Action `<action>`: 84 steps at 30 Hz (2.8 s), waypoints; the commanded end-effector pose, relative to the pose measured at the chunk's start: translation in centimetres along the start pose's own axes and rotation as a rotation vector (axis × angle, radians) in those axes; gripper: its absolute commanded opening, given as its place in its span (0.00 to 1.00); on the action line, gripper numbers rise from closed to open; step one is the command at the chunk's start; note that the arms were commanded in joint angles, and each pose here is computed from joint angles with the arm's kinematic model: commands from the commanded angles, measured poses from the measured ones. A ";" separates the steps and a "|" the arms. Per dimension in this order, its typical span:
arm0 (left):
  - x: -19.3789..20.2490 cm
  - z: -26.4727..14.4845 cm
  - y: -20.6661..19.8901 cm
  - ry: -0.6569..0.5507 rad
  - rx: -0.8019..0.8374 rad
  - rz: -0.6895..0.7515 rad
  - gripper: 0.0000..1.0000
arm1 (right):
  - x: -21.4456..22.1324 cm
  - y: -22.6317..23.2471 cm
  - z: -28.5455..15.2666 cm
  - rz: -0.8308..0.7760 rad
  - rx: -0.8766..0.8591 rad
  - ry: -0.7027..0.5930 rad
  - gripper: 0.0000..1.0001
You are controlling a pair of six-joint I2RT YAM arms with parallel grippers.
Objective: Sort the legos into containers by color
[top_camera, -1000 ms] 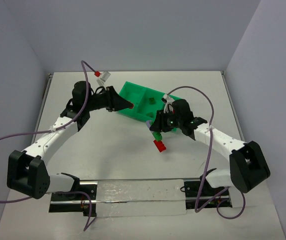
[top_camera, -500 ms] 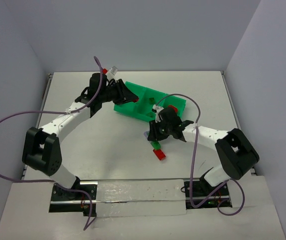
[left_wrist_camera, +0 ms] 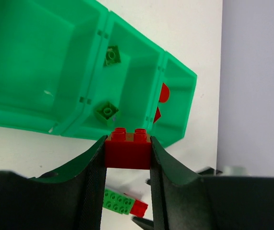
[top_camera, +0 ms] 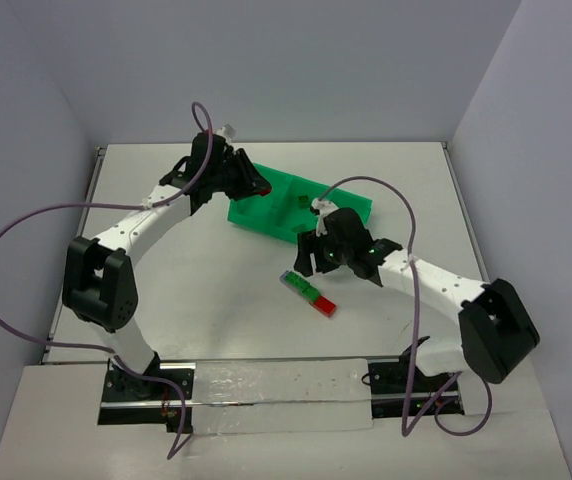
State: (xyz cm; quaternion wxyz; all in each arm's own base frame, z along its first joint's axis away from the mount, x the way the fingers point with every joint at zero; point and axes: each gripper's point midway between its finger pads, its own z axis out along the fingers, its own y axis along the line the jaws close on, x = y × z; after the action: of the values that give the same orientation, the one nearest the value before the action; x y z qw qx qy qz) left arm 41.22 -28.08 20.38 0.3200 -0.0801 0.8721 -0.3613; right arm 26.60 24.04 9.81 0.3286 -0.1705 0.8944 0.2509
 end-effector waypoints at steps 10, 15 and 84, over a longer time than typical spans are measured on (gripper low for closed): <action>3.4 5.0 -7.4 0.083 0.049 0.168 0.00 | -7.6 -7.9 -14.0 0.204 0.425 -0.539 0.77; 5.9 8.7 -9.9 0.148 0.084 0.188 0.00 | -7.5 -9.3 -18.5 0.250 0.496 -0.674 0.78; -2.8 -10.7 -1.0 -0.316 -0.183 0.037 0.87 | 5.1 0.7 3.0 -0.249 0.143 0.259 0.51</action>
State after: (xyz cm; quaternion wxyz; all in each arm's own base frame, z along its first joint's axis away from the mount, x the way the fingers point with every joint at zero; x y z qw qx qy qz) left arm 36.64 -22.39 26.80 0.4348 -0.1424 0.8519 -0.2546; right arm 23.04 25.16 3.60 0.2326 -0.2876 0.9191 0.1357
